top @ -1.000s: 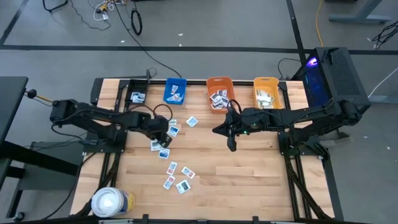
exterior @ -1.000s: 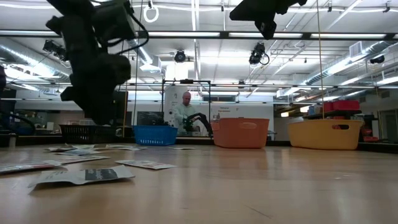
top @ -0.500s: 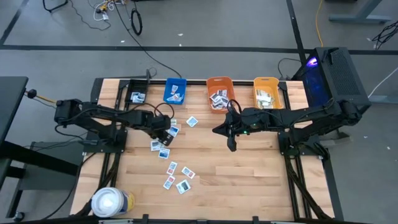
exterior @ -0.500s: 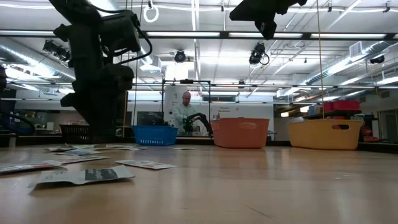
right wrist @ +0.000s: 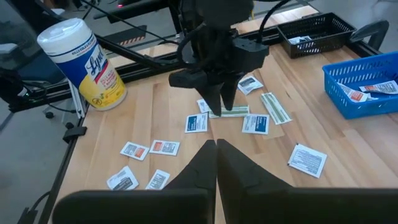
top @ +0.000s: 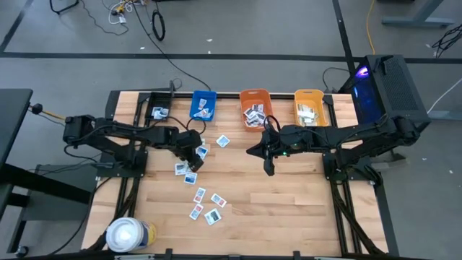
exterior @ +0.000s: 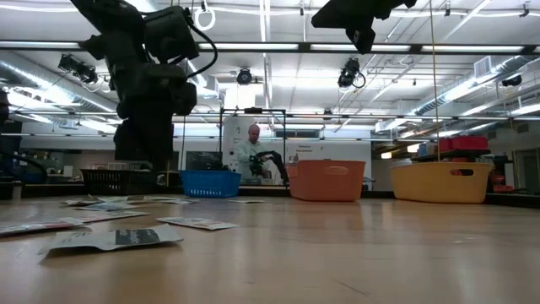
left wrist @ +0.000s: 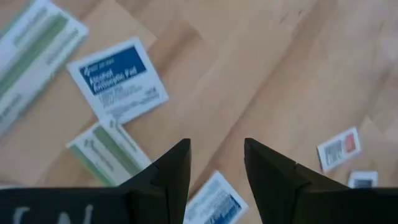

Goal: Pick & Place First Aid Supplies
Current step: Put the bandage into the yellow bin

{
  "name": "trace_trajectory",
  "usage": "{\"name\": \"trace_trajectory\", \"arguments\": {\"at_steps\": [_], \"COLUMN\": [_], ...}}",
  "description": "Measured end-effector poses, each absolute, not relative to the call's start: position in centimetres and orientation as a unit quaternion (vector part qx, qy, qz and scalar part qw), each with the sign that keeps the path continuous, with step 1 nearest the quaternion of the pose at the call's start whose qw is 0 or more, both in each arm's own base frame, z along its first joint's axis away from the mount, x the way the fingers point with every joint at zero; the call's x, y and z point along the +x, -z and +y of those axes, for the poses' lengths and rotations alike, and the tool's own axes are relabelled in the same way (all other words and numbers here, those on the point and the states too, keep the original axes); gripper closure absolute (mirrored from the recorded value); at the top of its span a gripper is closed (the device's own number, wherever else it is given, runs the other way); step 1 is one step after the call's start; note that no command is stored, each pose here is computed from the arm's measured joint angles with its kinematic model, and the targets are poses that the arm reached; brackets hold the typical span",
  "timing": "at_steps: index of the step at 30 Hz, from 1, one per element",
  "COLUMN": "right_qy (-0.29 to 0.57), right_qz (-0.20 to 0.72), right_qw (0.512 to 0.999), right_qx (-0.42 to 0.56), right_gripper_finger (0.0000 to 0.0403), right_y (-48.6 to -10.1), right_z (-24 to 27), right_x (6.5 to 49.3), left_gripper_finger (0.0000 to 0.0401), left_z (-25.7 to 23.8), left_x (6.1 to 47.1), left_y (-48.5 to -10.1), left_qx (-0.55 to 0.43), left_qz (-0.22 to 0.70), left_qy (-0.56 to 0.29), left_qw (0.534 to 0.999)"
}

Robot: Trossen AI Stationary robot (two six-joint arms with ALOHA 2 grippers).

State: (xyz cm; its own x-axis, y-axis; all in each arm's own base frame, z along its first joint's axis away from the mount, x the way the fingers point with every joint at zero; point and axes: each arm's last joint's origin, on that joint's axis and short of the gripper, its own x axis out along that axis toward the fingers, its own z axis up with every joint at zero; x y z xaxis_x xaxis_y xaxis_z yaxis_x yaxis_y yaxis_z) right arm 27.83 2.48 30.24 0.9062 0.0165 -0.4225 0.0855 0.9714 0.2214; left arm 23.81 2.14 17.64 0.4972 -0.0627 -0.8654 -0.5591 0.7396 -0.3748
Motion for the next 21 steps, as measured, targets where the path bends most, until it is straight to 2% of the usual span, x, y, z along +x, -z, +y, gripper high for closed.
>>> {"name": "trace_trajectory", "arguments": {"at_steps": [3, 8, 13, 21], "right_qy": [0.018, 0.018, 0.017, 0.017], "right_qz": [0.216, 0.216, 0.216, 0.215], "right_qw": [0.969, 0.969, 0.970, 0.970], "right_qx": [0.118, 0.118, 0.114, 0.114], "right_gripper_finger": [0.0389, 0.0389, 0.0389, 0.0389], "right_y": [-30.2, -30.2, -30.2, -30.2], "right_z": [2.5, 2.5, 2.5, 2.5], "right_x": [27.8, 27.8, 27.8, 27.8], "left_gripper_finger": [0.0247, 0.0235, 0.0184, 0.0094], "left_z": [2.3, 2.7, 3.7, 4.9], "left_x": [23.5, 23.4, 23.6, 24.0], "left_y": [-18.1, -20.9, -23.2, -21.2], "left_qx": [-0.331, -0.286, -0.307, -0.366], "left_qz": [0.503, 0.539, 0.530, 0.560], "left_qy": [-0.175, -0.237, -0.276, -0.347], "left_qw": [0.779, 0.756, 0.741, 0.657]}}
